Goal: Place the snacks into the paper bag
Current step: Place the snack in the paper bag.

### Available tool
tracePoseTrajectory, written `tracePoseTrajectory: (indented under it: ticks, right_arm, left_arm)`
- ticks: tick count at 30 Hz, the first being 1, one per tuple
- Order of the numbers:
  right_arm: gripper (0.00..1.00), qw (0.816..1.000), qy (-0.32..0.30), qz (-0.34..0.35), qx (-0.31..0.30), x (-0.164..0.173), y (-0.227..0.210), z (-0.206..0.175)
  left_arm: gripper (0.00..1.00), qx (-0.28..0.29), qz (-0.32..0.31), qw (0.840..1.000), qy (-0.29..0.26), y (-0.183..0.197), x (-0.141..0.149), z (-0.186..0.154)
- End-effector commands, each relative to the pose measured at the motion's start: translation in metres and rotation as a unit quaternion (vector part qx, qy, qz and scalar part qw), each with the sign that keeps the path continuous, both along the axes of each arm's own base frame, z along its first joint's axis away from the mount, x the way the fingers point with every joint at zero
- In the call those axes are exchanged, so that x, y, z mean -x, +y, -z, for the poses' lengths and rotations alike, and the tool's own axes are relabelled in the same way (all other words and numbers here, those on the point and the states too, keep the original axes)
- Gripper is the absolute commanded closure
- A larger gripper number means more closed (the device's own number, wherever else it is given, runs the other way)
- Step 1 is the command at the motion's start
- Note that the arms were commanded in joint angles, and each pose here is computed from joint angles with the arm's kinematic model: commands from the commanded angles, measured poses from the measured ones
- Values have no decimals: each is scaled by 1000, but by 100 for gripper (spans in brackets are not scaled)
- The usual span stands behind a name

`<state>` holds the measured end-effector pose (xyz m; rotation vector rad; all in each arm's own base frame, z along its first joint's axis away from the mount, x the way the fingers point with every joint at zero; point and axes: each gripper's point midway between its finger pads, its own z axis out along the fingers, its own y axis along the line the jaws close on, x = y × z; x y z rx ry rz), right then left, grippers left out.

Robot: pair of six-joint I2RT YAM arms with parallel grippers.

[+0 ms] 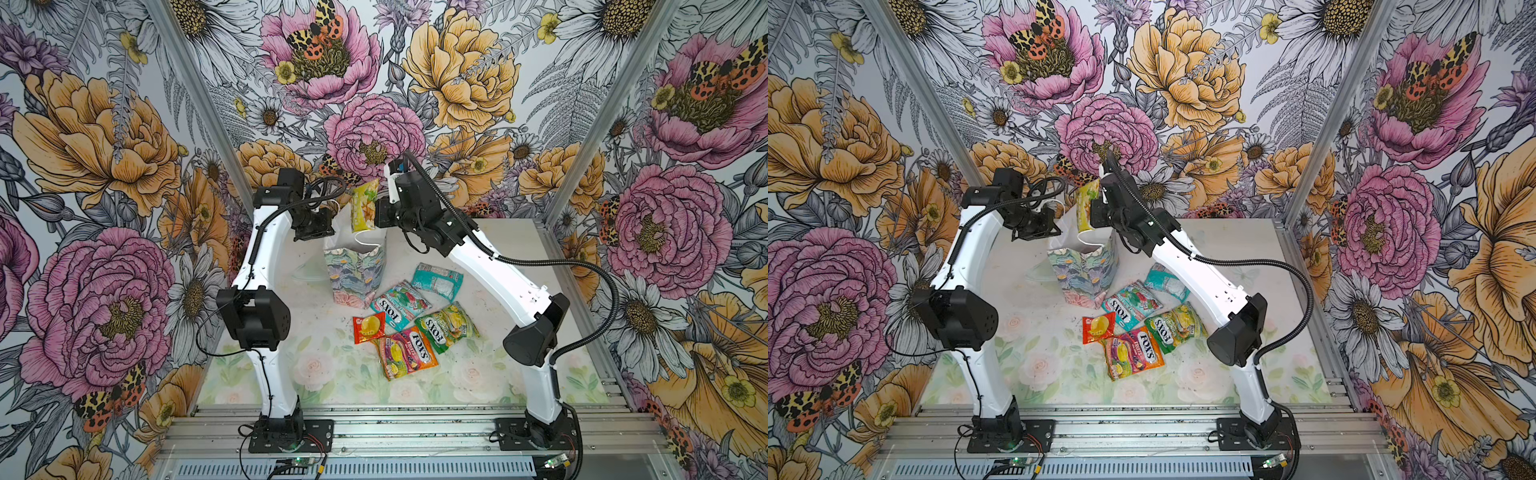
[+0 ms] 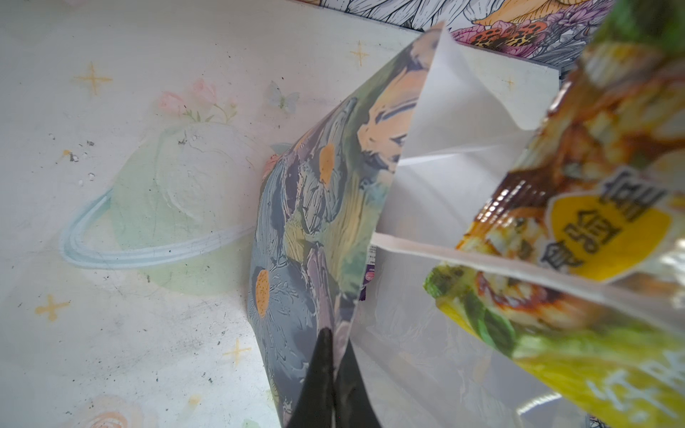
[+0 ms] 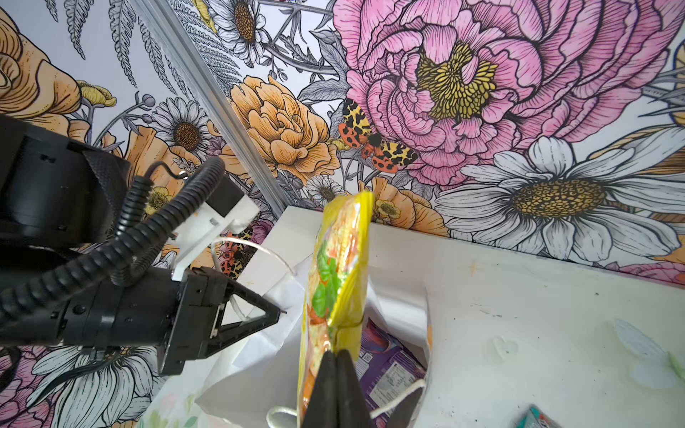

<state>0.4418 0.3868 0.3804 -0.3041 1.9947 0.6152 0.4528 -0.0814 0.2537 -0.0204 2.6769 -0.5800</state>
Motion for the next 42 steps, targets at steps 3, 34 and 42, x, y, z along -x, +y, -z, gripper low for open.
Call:
tracePoseTrajectory:
  ticks: [3,34,42]
  right_arm:
    - [100,1000,-17,0,8,4,-2,-10]
    - [100,999,25,-12,20,-6,14,31]
    - [87,1000,21,-17,7,-5,16,23]
  left_arm:
    - [100,15,16,1000,-16,-8,9,-15]
    - [100,16,13,1000,-13,-4,8,-13]
    - [100,17,13,1000,-13,-4,9,-13]
